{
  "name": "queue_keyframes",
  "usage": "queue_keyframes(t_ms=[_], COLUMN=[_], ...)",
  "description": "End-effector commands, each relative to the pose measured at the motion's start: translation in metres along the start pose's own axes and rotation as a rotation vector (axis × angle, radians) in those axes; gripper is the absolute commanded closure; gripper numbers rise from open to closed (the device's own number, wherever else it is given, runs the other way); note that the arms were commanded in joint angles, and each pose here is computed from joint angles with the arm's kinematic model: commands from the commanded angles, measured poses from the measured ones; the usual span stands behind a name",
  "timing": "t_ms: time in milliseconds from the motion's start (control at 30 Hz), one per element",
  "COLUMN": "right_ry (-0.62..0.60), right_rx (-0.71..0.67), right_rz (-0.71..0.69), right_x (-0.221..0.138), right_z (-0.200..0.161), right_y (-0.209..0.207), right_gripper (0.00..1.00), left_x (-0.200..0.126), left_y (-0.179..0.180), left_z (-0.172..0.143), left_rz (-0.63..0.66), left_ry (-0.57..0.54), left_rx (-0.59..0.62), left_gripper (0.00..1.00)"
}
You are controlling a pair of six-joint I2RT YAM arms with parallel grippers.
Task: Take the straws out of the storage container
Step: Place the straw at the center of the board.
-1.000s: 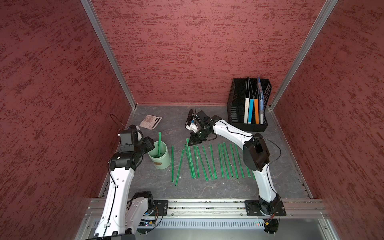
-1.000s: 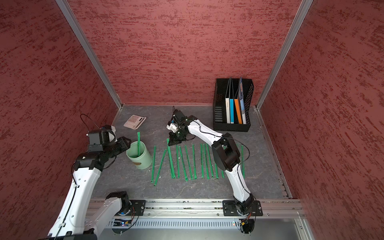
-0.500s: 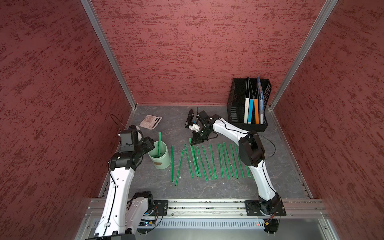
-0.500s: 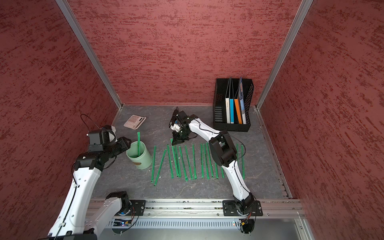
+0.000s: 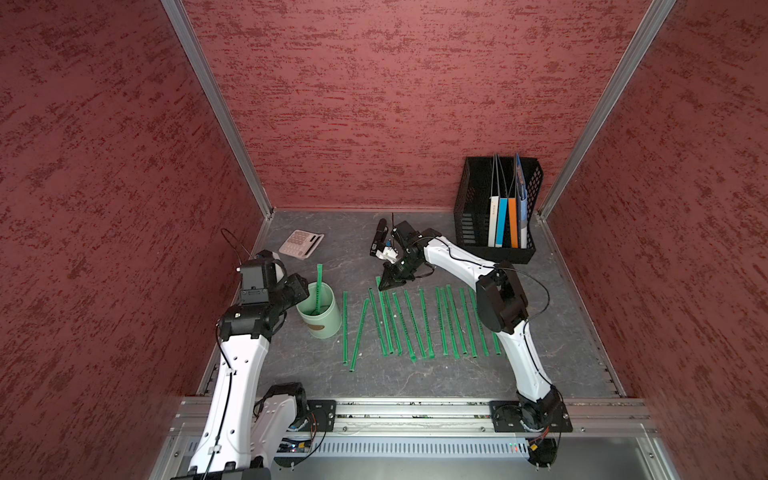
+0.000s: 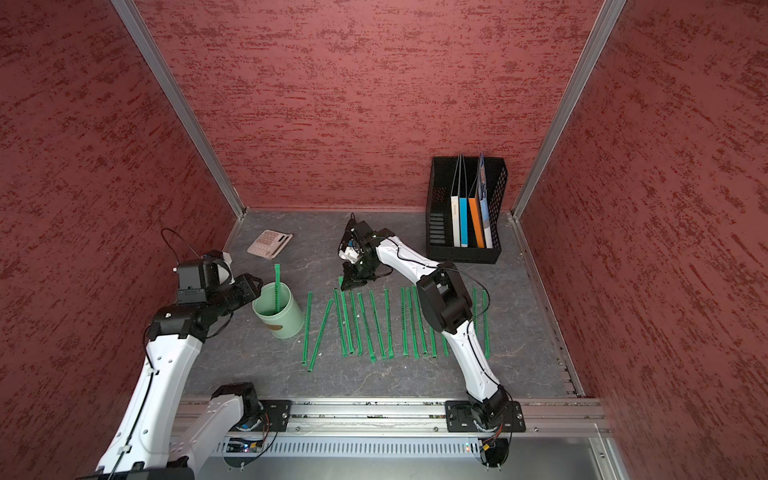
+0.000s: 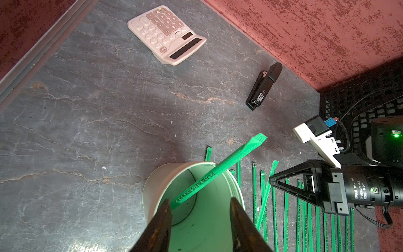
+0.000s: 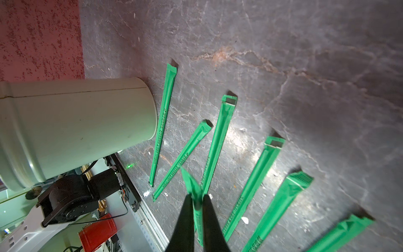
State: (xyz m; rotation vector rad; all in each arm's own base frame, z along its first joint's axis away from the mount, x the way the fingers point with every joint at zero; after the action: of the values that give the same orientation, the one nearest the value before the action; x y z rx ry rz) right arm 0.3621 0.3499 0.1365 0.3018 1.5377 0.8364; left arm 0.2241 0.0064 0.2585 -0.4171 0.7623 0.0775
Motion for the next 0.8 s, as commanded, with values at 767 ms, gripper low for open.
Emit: queue_keyframes(t_ms=[767], right_ry=[-0.320], right_rx=[-0.542], right_rz=[0.173], right_x=[-0.028], right_z=[0.000], right_y=[0.182], right_gripper=[0.56], left_x=[-0.021], left_y=[0.006], left_z=[0.004], left_rz=[0.020], left_ry=[-0.066], left_rx=[-0.035], left_gripper=[0.40])
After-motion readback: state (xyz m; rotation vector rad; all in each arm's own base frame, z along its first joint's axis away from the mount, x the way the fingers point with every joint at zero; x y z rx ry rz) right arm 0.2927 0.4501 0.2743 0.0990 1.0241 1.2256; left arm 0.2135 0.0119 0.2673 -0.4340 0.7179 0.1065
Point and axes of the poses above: each gripper's point midway between its finger pads, its own x axis out along the fingers, its own y axis along the line the jaws close on, z = x × y, the point moved 6 cm from there along -x, back along the fingers, and after that the axes turned 6 degrees about x, right-handed, at the moved point
